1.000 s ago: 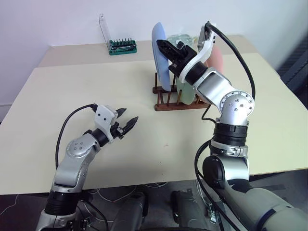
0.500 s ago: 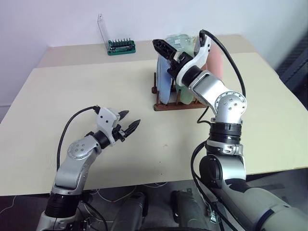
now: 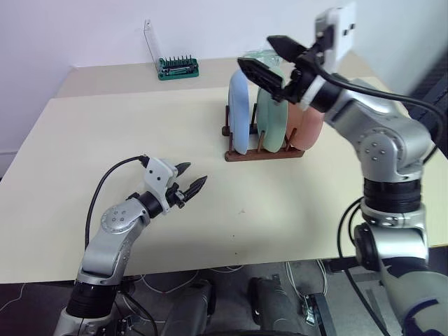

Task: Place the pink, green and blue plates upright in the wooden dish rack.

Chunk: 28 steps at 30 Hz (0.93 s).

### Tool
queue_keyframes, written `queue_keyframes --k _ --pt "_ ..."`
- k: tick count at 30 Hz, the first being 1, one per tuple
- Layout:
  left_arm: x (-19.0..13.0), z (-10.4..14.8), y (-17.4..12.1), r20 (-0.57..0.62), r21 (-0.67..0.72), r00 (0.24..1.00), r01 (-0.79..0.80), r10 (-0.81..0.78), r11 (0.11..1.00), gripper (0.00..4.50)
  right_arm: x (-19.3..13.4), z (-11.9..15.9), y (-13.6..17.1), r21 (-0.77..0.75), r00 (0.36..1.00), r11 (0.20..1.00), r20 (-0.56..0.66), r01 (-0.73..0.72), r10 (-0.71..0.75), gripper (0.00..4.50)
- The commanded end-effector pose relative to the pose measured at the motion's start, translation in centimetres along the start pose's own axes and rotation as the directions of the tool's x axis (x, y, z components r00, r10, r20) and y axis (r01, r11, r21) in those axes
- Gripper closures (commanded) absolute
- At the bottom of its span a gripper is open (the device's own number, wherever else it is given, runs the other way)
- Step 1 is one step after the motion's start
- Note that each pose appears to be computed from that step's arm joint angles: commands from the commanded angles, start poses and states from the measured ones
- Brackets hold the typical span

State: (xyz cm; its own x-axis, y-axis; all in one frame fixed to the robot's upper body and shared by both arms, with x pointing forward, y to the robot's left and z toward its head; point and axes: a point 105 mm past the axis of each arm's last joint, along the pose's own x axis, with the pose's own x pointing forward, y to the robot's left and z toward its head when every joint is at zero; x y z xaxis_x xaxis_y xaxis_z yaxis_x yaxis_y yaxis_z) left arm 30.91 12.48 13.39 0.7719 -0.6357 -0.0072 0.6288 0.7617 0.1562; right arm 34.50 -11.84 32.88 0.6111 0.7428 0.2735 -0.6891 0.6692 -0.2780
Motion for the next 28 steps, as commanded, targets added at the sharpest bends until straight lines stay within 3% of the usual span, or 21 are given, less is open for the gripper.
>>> queue_keyframes --k 1,5,9,13,20,28 --pt "-1.1 0.8 1.6 0.027 0.034 0.998 -0.056 0.055 0.998 1.50 -6.1 -0.2 -4.0 -0.108 0.993 0.989 -0.047 0.103 -0.109 0.06" --pt "-1.9 0.0 2.8 -0.010 0.053 0.996 -0.083 0.083 0.995 1.50 -12.8 -4.4 -5.3 -0.073 0.960 0.989 -0.242 0.128 -0.142 0.06" --pt "-2.0 -0.8 3.5 -0.037 0.069 0.994 -0.099 0.101 0.993 1.50 -15.2 -7.3 -5.9 -0.081 0.919 0.981 -0.345 0.174 -0.191 0.06" --pt "-2.4 -1.2 4.1 -0.050 0.085 0.991 -0.123 0.127 0.989 1.50 -15.7 -10.9 -5.1 -0.113 0.875 0.982 -0.447 0.152 -0.186 0.06" --pt "-2.9 -1.7 3.9 -0.073 0.096 0.984 -0.155 0.162 0.983 1.50 -15.3 -15.3 -4.8 -0.104 0.851 0.983 -0.493 0.151 -0.183 0.06" --pt "-4.4 -1.7 4.0 -0.065 0.088 0.965 -0.247 0.254 0.965 1.50 -14.9 -17.6 -4.9 -0.053 0.841 0.992 -0.526 0.118 -0.128 0.06"
